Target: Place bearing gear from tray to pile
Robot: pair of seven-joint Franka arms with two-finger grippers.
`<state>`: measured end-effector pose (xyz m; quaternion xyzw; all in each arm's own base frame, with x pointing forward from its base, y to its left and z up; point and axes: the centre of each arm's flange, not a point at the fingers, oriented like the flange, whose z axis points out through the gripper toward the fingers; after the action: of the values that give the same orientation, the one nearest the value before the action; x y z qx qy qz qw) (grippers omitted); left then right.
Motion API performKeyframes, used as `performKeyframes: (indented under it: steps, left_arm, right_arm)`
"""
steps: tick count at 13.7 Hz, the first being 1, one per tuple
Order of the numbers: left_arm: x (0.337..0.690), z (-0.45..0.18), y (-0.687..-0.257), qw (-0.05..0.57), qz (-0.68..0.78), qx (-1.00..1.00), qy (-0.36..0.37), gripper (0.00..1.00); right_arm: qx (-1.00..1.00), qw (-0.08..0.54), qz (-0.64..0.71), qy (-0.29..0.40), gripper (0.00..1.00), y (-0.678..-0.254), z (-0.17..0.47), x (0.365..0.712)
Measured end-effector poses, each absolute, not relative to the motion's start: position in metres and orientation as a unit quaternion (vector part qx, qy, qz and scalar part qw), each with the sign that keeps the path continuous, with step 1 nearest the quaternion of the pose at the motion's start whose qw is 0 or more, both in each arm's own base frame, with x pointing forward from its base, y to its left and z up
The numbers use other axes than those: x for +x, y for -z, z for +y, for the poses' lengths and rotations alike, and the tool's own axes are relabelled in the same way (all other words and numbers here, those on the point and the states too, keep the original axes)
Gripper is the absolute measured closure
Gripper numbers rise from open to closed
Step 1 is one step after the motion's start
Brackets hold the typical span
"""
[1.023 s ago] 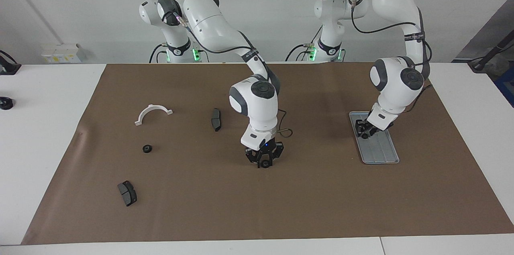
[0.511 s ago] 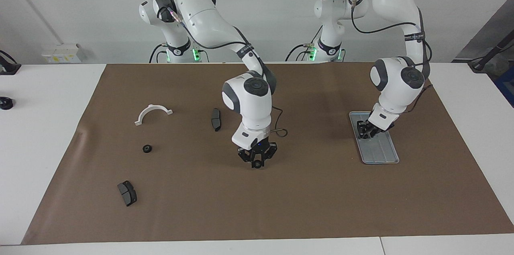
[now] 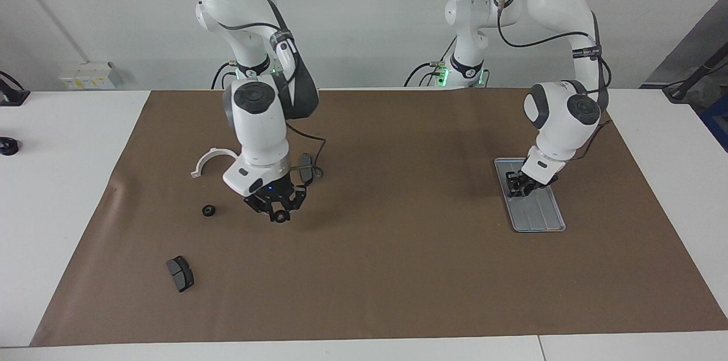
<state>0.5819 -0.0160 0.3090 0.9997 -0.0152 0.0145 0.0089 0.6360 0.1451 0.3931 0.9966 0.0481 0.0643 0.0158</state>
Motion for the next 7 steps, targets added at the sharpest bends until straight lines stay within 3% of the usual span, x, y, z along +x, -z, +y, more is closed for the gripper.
performKeyframes:
  steps: [2,7]
  left_arm:
    - [0.582,-0.016,-0.309,0.009,-0.015,1.0,-0.015,0.77]
    - [0.581,-0.017,-0.309,0.009,-0.016,1.0,-0.015,0.77]
  right_arm:
    - [0.998,0.012,0.05,-0.043,0.65,-0.376,0.114,0.61]
    - [0.997,0.013,0.059,-0.044,0.65,-0.308,0.05,0.567]
